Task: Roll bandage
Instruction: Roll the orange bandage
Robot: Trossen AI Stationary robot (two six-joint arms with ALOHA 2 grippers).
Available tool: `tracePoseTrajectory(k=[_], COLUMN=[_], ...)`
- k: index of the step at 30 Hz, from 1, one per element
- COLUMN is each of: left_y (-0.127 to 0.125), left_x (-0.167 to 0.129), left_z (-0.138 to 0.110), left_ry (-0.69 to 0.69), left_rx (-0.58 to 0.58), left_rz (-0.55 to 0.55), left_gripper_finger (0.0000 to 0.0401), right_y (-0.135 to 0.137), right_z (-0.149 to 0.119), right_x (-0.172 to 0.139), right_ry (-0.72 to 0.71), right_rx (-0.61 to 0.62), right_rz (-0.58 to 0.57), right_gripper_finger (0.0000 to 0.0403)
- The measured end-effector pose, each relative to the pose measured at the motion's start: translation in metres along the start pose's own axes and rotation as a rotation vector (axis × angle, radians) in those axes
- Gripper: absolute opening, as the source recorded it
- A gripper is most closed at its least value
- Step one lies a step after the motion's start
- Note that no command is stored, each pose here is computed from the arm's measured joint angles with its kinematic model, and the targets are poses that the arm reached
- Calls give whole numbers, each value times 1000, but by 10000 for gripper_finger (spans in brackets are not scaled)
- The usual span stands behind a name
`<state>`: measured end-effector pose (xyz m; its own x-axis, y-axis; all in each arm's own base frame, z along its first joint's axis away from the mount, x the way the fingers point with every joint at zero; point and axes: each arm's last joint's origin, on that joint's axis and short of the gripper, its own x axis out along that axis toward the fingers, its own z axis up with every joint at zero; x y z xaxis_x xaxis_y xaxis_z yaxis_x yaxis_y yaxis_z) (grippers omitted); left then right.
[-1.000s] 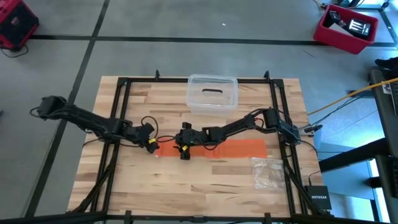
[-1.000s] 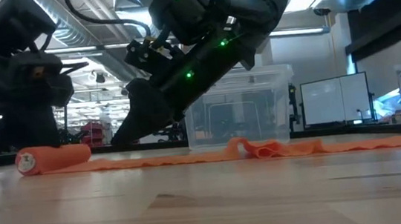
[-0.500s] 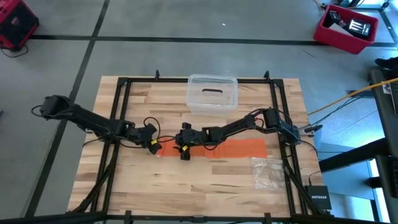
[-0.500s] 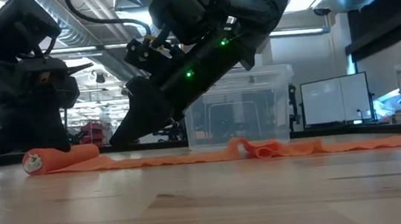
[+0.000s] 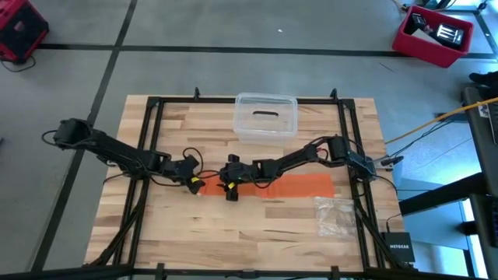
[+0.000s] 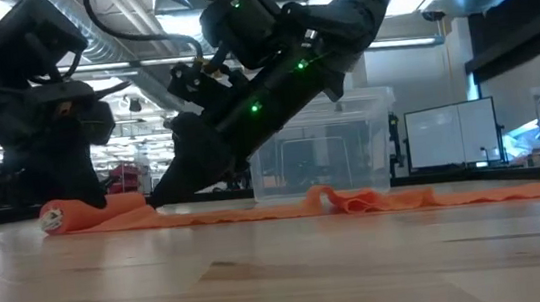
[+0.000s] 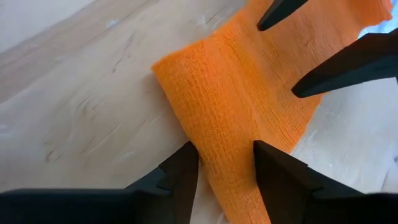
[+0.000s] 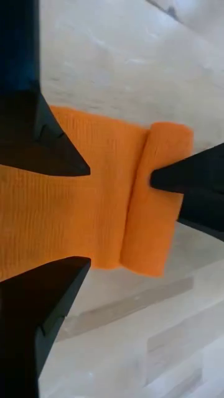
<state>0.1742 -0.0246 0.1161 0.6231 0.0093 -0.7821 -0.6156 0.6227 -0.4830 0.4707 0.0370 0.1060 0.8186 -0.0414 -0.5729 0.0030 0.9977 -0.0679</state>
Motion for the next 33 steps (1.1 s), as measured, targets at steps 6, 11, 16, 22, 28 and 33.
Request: tracePoseTrajectory(k=[6, 11, 16, 22, 28, 33], left_y=[0, -1, -16, -47, -81, -103], left_x=[0, -6, -27, -83, -156, -201], left_z=[0, 2, 13, 46, 84, 106], left_ry=[-1, -15, -49, -114, -271, -423], left_rx=[45, 113, 285, 547, 673, 709], left_rz=[-1, -25, -91, -114, -203, -321], left_gripper_finger=[68, 24, 24, 30, 31, 34], right_y=[0, -3, -9, -18, -27, -34], right_z=[0, 19, 45, 81, 110, 117], right_x=[0, -25, -74, -154, -233, -294], right_ry=[9, 46, 142, 151, 34, -29], right_rx=[-1, -19, -107, -155, -108, -30], right_rz=[-1, 0, 7, 1, -27, -38], right_gripper_finger=[225, 225, 225, 225, 225, 225])
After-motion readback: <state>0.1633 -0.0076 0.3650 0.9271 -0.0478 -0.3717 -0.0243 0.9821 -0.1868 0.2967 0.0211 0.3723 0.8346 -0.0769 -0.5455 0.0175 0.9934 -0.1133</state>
